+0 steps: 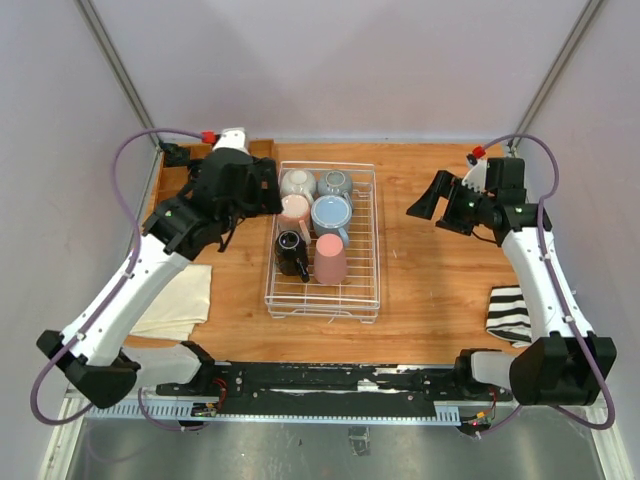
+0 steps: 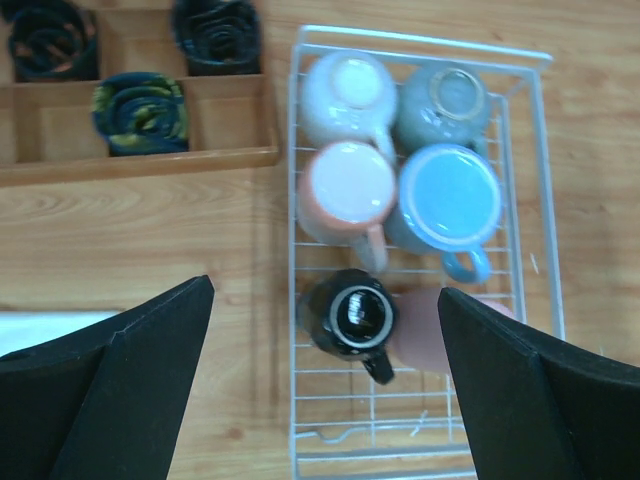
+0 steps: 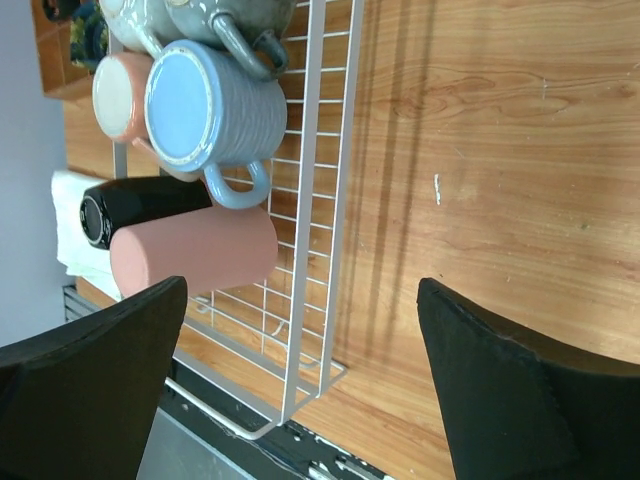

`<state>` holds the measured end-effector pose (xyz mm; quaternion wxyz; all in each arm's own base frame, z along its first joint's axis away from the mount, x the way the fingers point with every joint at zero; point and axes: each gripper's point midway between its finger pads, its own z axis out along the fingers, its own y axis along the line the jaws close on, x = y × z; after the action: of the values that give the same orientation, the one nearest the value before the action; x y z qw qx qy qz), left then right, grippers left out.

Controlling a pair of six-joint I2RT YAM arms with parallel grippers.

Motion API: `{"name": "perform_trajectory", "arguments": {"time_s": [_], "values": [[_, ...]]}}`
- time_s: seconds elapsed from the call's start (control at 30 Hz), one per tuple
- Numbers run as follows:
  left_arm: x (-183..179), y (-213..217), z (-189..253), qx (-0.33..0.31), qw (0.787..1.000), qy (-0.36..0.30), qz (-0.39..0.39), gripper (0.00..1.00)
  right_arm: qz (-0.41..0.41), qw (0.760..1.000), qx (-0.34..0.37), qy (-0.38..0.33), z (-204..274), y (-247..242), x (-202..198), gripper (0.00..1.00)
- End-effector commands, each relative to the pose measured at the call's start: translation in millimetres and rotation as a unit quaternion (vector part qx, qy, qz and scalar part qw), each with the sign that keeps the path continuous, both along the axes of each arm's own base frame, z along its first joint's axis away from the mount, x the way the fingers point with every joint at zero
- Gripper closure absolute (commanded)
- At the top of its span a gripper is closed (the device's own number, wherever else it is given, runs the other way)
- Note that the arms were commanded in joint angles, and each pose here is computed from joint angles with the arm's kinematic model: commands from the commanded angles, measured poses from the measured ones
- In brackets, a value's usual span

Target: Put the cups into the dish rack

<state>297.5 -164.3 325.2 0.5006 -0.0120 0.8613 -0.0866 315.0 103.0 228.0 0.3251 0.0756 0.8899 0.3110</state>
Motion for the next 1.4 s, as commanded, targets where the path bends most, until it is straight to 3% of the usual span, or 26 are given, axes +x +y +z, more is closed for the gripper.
{"name": "perform_trajectory", "arguments": {"time_s": [0.0,0.17,0.37,0.5,0.63,0.83,1.03,1.13,1.37], "values": [[20,29,6,-0.025,0.999,-0.028,0.015,0.00,0.029,0.998,-0.052,-0.031,2,7,-14,0.01],[46,79,-8,0.032,0.994,-0.058,0.087,0.00,0.042,0.992,-0.103,-0.056,11,7,-23,0.01],[53,140,-73,0.146,0.971,-0.112,0.153,0.00,0.052,0.991,-0.106,-0.056,12,8,-31,0.01],[46,170,-99,0.103,0.964,-0.166,0.181,0.00,0.058,0.992,-0.102,-0.051,6,10,-36,0.01],[44,197,-145,0.064,0.967,-0.155,0.194,0.00,0.065,0.992,-0.103,-0.044,2,10,-40,0.01],[49,192,-175,0.049,0.967,-0.198,0.156,0.00,0.079,0.989,-0.116,-0.035,-10,8,-45,0.01],[31,195,-184,0.055,0.945,-0.280,0.158,0.00,0.091,0.987,-0.128,-0.027,-21,6,-45,0.01],[33,172,-188,0.047,0.952,-0.290,0.091,0.00,0.091,0.986,-0.139,-0.028,-26,3,-41,0.01],[31,163,-195,0.046,0.947,-0.313,0.064,0.00,0.077,0.985,-0.149,-0.047,-42,1,-23,0.01]]}}
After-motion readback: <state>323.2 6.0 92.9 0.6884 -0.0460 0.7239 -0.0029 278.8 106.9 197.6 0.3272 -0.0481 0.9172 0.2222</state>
